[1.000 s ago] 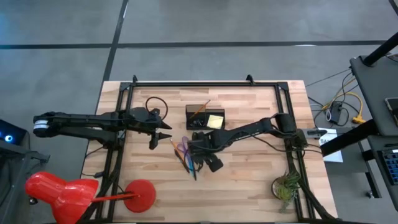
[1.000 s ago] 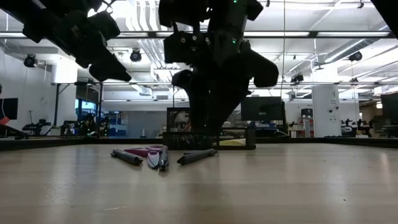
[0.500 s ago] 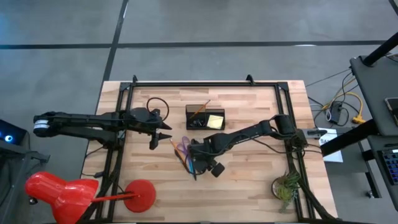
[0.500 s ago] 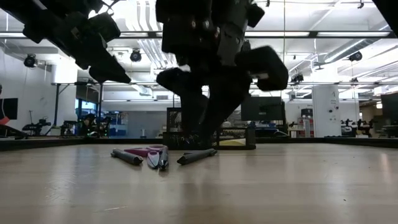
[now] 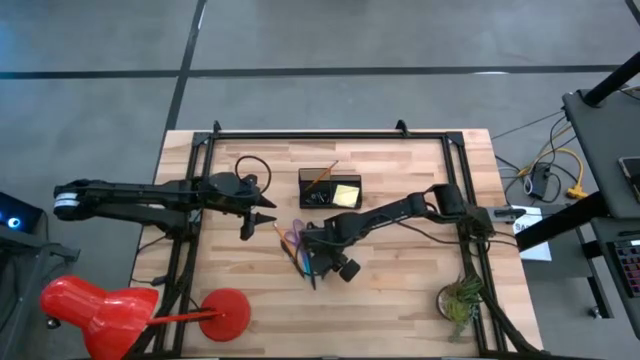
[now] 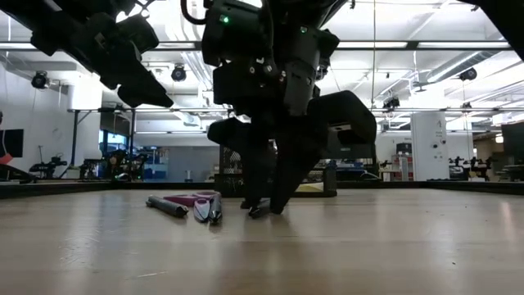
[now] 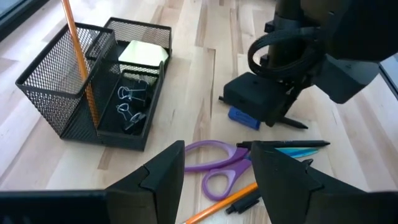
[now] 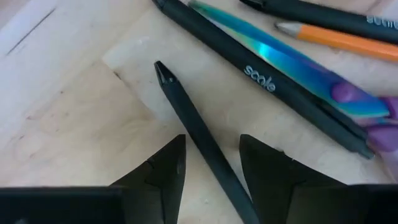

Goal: Pick and place office supplies into organizer
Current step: Put the right black pen into the black desk organizer

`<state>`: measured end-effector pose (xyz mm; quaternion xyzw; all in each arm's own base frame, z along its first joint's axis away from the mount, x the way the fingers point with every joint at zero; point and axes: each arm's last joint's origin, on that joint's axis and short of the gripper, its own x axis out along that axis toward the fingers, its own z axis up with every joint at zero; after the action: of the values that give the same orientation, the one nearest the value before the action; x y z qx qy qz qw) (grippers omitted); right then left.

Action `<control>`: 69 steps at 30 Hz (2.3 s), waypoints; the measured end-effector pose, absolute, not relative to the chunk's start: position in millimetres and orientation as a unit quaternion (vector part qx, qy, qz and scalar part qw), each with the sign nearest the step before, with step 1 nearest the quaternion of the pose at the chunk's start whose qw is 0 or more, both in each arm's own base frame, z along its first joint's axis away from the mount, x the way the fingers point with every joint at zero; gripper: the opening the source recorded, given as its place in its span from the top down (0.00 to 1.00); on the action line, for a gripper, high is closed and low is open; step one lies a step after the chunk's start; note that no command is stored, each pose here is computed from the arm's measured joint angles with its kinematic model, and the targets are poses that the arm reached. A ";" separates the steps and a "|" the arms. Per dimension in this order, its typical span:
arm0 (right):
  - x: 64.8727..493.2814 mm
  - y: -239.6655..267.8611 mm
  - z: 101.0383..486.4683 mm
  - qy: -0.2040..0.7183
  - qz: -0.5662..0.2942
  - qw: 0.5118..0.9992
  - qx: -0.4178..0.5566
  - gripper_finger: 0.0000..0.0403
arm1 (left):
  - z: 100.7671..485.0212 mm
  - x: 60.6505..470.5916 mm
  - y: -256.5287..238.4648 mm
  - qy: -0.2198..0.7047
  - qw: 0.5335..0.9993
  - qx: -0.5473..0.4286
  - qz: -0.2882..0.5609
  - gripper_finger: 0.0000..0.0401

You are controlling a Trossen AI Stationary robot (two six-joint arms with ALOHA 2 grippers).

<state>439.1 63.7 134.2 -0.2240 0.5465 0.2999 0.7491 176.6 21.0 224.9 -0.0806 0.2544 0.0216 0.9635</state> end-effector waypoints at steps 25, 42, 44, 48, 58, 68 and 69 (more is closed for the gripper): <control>439.2 25.8 142.7 0.613 0.201 0.753 -0.129 0.96 | 224.4 178.5 21.6 0.252 0.964 -0.079 0.026 0.58; 418.1 -28.5 233.5 0.704 -0.126 0.636 -0.290 0.97 | 235.1 175.2 21.5 0.212 0.974 -0.070 0.030 0.58; 416.2 -40.6 237.8 0.708 -0.153 0.603 -0.335 0.97 | 235.4 174.7 21.4 0.212 0.974 -0.070 0.030 0.58; 419.7 -59.2 243.0 0.701 -0.172 0.552 -0.416 0.97 | 235.6 174.5 21.4 0.211 0.974 -0.072 0.031 0.58; 439.2 -67.9 229.6 0.691 -0.105 0.495 -0.516 0.97 | 232.5 169.9 21.6 0.234 0.968 -0.072 0.046 0.58; 448.9 -50.1 221.3 0.682 -0.093 0.499 -0.527 0.97 | 224.6 158.1 20.8 0.285 0.954 -0.072 0.062 0.58; 449.5 -48.4 222.0 0.680 -0.093 0.501 -0.527 0.97 | 224.1 157.9 20.8 0.286 0.953 -0.072 0.063 0.58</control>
<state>449.5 -48.4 222.0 -0.5270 0.6799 -0.0934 0.5013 157.9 20.8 224.1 -0.0724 0.2864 0.0625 0.9533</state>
